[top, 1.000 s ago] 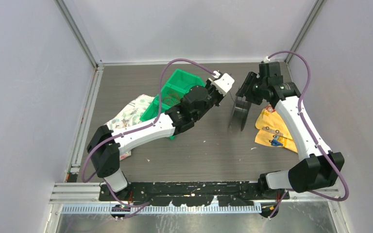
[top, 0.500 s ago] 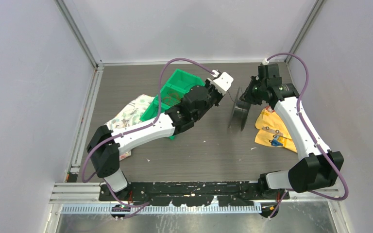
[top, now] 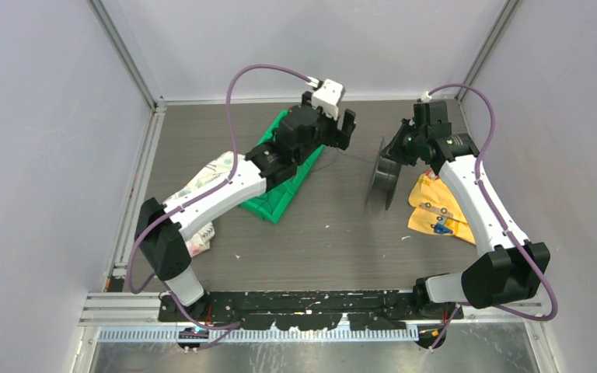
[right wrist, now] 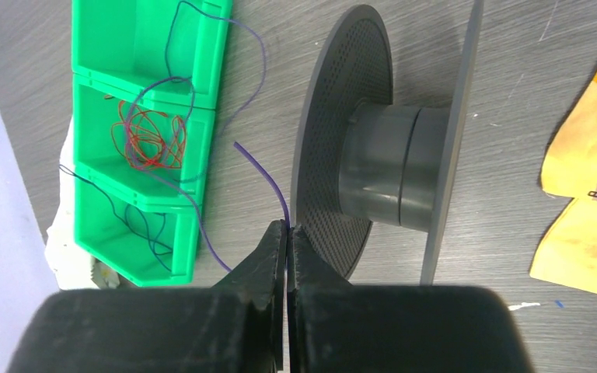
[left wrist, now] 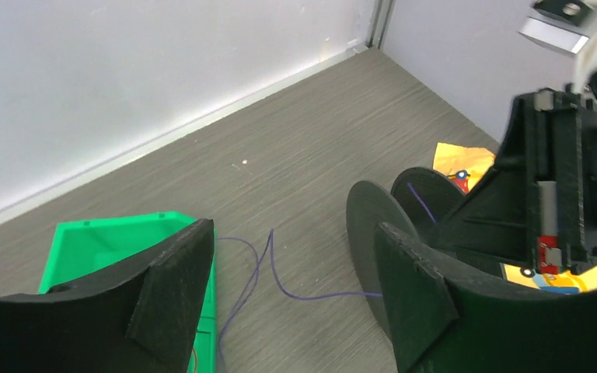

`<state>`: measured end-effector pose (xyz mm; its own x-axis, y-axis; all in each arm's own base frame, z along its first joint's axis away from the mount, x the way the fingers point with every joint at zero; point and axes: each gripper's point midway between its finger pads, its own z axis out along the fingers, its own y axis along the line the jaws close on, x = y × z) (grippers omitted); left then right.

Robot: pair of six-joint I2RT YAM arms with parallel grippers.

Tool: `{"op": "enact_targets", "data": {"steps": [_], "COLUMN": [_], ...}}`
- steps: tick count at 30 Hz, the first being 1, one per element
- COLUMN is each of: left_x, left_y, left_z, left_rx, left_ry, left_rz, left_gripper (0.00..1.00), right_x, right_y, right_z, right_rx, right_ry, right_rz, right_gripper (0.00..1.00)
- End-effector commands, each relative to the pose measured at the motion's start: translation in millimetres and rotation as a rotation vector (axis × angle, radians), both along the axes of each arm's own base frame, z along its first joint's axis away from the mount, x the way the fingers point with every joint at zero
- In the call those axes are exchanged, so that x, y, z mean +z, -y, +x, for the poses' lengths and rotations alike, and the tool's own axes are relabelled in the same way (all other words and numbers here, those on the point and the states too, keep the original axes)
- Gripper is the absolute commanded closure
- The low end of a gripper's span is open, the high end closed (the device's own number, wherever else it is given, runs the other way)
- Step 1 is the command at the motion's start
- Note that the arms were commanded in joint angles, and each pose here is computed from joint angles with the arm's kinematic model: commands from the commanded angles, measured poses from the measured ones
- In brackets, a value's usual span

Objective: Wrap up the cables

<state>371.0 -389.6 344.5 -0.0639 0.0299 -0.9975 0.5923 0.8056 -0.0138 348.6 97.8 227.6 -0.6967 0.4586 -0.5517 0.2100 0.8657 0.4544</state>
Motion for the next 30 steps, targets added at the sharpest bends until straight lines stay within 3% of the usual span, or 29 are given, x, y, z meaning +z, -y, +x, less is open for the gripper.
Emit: {"op": "enact_targets", "data": {"steps": [1,10,15,20,30], "left_x": [34.9,15.1,6.7,-15.1,-49.9], "left_y": [-13.7,-4.9,21.0,36.5,41.8], "left_z": [-12.3,-40.4,-63.7,-61.7,-47.7], "left_rx": [-0.056,-0.203,-0.318,-0.317,-0.188], "left_ry": [-0.141,-0.555,-0.826,-0.972,-1.111], "left_rz": [-0.157,-0.345,-0.584,-0.630,-0.707], "left_gripper": [0.23,0.25,0.25,0.25,0.23], "right_x": [30.1,36.4,38.1,39.4,46.4], "right_y": [-9.1,-13.5,-12.0,-11.8,-8.6], "right_z": [6.7,10.7,12.0,11.9,7.1], "right_rx": [0.000,-0.008,-0.014,-0.020,-0.026], "right_ry": [0.098,0.132,0.144,0.149,0.171], "right_rz": [0.068,0.108,0.102,0.106,0.099], "right_gripper": [0.99,0.99,0.99,0.99,1.00]}}
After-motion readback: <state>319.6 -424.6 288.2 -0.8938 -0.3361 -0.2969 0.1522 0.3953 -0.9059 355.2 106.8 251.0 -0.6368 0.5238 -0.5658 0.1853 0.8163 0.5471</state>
